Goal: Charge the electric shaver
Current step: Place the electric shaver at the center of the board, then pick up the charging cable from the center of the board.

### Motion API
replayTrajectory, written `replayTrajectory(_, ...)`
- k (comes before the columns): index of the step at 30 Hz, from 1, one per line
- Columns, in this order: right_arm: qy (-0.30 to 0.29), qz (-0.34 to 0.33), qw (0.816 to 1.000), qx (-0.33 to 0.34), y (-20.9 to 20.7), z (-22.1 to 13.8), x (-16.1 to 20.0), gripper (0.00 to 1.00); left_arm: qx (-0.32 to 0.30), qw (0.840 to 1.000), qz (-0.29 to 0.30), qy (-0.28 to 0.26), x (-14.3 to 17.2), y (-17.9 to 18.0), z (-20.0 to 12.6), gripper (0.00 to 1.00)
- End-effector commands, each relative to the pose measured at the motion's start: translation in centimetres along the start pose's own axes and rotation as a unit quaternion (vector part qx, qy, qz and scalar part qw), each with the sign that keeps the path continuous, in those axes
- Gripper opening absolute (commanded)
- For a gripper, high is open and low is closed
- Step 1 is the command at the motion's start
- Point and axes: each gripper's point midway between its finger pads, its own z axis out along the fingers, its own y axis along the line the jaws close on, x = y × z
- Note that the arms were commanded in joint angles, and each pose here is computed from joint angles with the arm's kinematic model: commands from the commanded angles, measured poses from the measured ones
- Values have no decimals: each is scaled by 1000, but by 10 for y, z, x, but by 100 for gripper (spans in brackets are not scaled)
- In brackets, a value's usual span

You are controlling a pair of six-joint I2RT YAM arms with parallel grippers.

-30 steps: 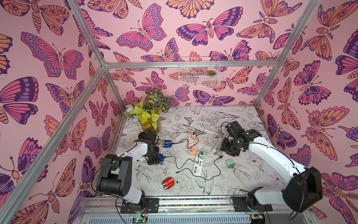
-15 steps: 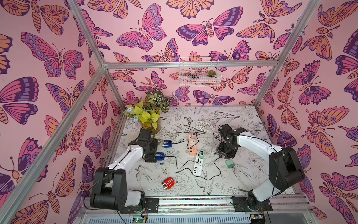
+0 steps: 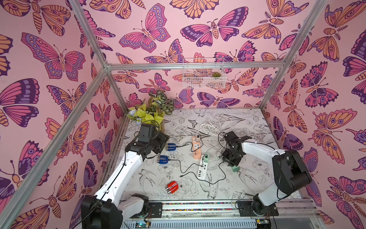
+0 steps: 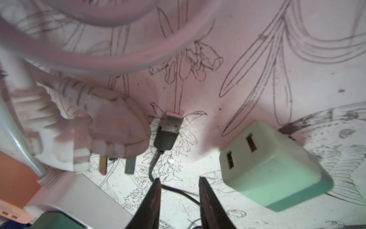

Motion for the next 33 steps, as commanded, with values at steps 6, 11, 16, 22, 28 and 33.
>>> replayTrajectory(6,41,-78,995,40,-13,0,29,46,24,987,157,23,34,-24,-17,59)
replayTrajectory(11,66,-143,987,40,-27,7,50,48,37,978,194,62,54,-27,-14,56)
replayTrajectory(16,70,-162,984,37,-33,11,64,42,40,973,210,87,68,-24,-11,53)
replayTrajectory(22,59,-146,987,38,-42,24,64,24,44,970,221,96,78,-26,-12,50)
replayTrajectory(28,45,-125,991,19,-26,12,59,0,59,963,244,103,91,-38,-17,48)
replayTrajectory(33,7,-72,997,-30,-5,-46,54,0,85,959,247,114,103,-54,-24,53)
